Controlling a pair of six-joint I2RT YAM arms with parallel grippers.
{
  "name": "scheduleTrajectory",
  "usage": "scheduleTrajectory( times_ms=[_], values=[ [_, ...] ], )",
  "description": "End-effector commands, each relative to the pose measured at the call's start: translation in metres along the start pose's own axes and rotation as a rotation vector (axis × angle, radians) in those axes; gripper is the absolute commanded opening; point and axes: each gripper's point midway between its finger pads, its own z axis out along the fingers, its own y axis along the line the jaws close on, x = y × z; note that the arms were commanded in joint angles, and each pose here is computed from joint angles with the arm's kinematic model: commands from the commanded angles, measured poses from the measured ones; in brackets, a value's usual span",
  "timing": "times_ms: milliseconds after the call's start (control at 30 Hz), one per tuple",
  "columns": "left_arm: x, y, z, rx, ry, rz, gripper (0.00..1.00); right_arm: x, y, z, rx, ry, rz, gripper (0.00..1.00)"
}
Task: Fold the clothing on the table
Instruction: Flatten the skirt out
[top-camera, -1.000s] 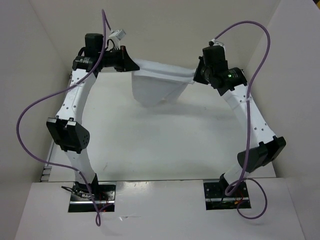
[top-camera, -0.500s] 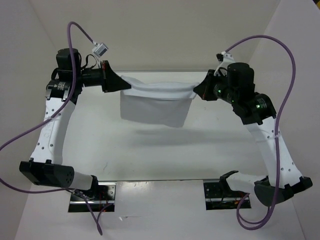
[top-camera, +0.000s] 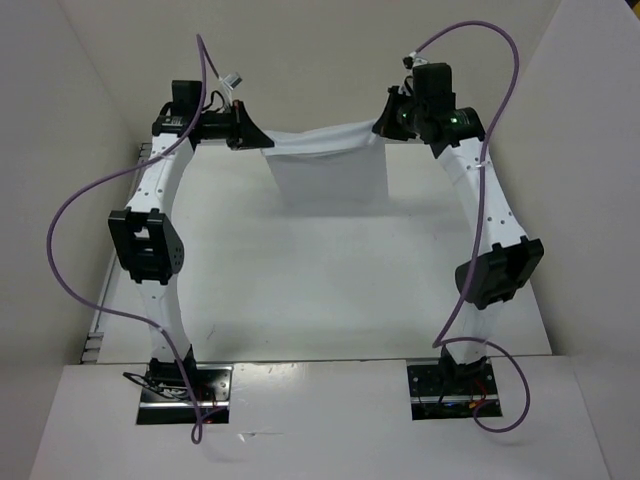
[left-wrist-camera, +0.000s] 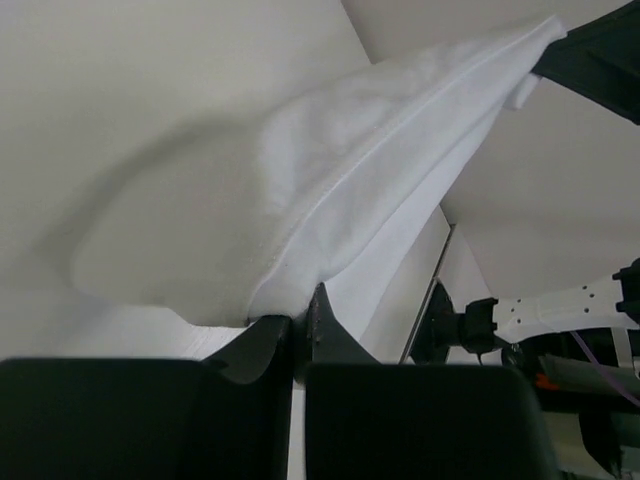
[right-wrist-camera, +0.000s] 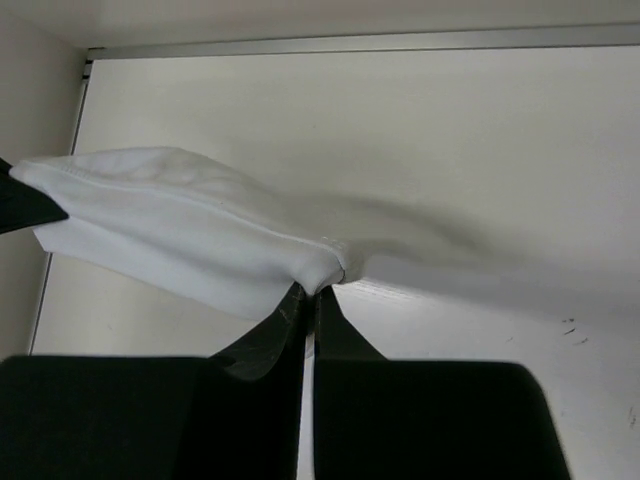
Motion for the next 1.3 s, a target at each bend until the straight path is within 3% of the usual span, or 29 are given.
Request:
scheduleTrajectory(
  times_ms=[0, 167, 200, 267, 300, 400, 433, 467, 533, 567, 600, 633, 667, 733, 900, 1033, 1133, 1233, 1267],
  values=[
    [-0.045, -0.086, -0.036, 0.077, -0.107, 0.224, 0.01, -0.070, 0.023, -0.066, -0.041, -0.221, -0.063, 0.00],
    [-0.011, -0.073, -0.037, 0.052, -0.092, 0.165, 0.02, -0.021, 0.012, -0.055, -0.038, -0.090, -0.022, 0.00],
    [0.017, -0.048, -0.029, 0.027, -0.054, 0.061, 0.02, 0.019, -0.001, -0.038, -0.025, 0.015, 0.007, 0.00],
    [0.037, -0.045, -0.032, 0.016, -0.051, 0.048, 0.02, 0.053, -0.005, -0.031, -0.046, 0.078, 0.047, 0.00],
    [0.068, -0.023, -0.026, -0.015, -0.009, -0.042, 0.03, 0.100, -0.013, -0.029, -0.057, 0.185, 0.099, 0.00],
    [0.123, -0.011, -0.017, -0.049, 0.067, -0.103, 0.05, 0.196, -0.017, -0.031, -0.083, 0.397, 0.190, 0.00],
    [0.142, -0.007, -0.019, -0.057, 0.094, -0.122, 0.10, 0.223, -0.011, -0.034, -0.084, 0.457, 0.192, 0.01],
    [0.186, 0.005, -0.016, -0.069, 0.167, -0.209, 0.14, 0.269, -0.018, -0.043, -0.053, 0.579, 0.219, 0.01],
    [0.227, 0.011, -0.019, -0.092, 0.230, -0.259, 0.22, 0.310, -0.004, -0.065, -0.077, 0.704, 0.245, 0.04],
    [0.260, 0.017, -0.024, -0.105, 0.278, -0.318, 0.43, 0.338, -0.009, -0.081, -0.041, 0.798, 0.266, 0.17],
    [0.274, 0.010, -0.028, -0.104, 0.310, -0.330, 0.68, 0.343, -0.006, -0.094, -0.043, 0.819, 0.277, 0.24],
    [0.284, 0.007, -0.033, -0.091, 0.326, -0.315, 1.00, 0.347, -0.003, -0.105, -0.044, 0.839, 0.284, 0.29],
    [0.291, 0.004, -0.036, -0.092, 0.336, -0.317, 1.00, 0.348, -0.004, -0.116, -0.030, 0.855, 0.297, 0.40],
    [0.298, -0.006, -0.045, -0.096, 0.341, -0.315, 1.00, 0.329, 0.002, -0.127, -0.035, 0.794, 0.299, 0.45],
    [0.301, -0.009, -0.051, -0.128, 0.330, -0.301, 1.00, 0.314, -0.004, -0.129, 0.040, 0.753, 0.283, 0.45],
    [0.316, -0.014, -0.045, -0.078, 0.376, -0.303, 1.00, 0.330, -0.017, -0.122, 0.098, 0.780, 0.289, 0.45],
    [0.322, 0.000, -0.044, -0.139, 0.391, -0.324, 0.91, 0.338, -0.036, -0.111, 0.214, 0.757, 0.307, 0.40],
    [0.317, 0.016, -0.035, -0.179, 0.386, -0.359, 0.42, 0.343, -0.052, -0.081, 0.294, 0.718, 0.306, 0.15],
    [0.311, 0.016, -0.031, -0.166, 0.377, -0.373, 0.20, 0.345, -0.054, -0.072, 0.306, 0.712, 0.314, 0.10]
  ],
)
